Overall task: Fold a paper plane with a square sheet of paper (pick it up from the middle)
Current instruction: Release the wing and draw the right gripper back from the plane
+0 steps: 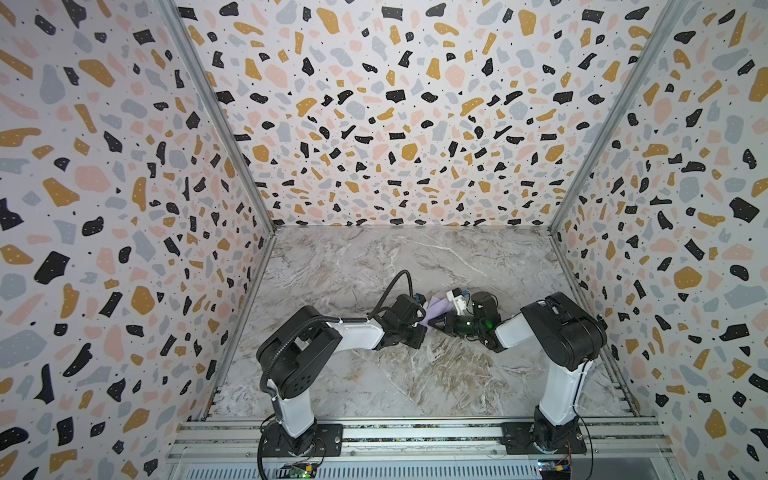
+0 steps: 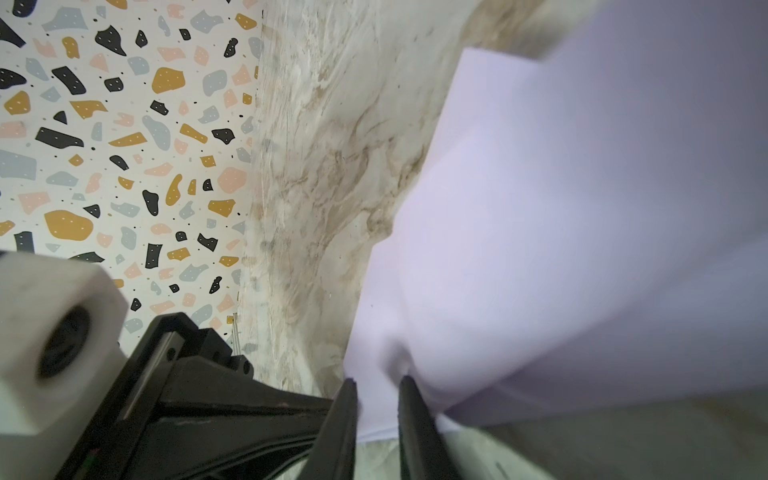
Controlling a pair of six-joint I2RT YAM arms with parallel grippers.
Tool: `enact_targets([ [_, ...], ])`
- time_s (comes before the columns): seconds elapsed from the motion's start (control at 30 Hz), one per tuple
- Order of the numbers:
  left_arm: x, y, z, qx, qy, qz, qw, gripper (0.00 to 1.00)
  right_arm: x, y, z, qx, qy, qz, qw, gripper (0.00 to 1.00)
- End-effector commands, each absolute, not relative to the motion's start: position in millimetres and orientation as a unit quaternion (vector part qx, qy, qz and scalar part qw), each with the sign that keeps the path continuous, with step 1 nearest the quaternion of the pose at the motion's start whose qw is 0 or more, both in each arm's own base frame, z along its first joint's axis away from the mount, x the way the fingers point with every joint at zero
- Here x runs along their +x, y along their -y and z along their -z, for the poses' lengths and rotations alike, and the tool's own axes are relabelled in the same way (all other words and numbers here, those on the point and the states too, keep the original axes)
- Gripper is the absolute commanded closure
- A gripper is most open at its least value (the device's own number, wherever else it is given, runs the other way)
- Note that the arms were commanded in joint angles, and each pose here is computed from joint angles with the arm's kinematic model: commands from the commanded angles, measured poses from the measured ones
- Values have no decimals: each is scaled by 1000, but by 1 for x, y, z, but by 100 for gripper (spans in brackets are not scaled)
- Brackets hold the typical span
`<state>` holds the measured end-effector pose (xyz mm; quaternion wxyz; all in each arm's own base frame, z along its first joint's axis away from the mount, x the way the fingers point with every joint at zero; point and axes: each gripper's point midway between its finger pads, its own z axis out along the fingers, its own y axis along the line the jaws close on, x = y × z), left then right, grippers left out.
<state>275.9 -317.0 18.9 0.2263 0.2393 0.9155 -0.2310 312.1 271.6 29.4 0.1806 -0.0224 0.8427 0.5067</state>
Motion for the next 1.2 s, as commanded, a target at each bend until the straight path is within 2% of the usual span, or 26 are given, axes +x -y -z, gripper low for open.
enact_targets([
  [0.0,252,288,16,236,-940,179,172,100,325,-263,-30,-18,-849,-492,192,79],
  [0.27,249,280,20,237,-942,166,170,100,351,-238,-25,-6,-863,-462,206,79],
  [0.4,250,279,20,236,-943,162,171,100,361,-230,-42,-9,-856,-464,227,79],
  [0.53,250,280,19,239,-942,163,172,100,359,-231,-70,-34,-849,-464,252,79],
  [0.67,251,281,18,242,-941,162,173,100,351,-234,-73,-49,-865,-425,262,79],
  [0.87,252,282,18,246,-940,162,173,100,351,-228,-59,-63,-910,-289,290,65],
  [1.03,252,282,18,248,-939,161,173,100,357,-244,-65,-94,-907,-290,291,65],
  [1.1,252,282,17,248,-939,161,174,100,366,-236,-59,-76,-919,-257,288,64],
  [1.17,251,282,18,247,-940,161,173,100,372,-226,-56,-57,-928,-224,292,58],
])
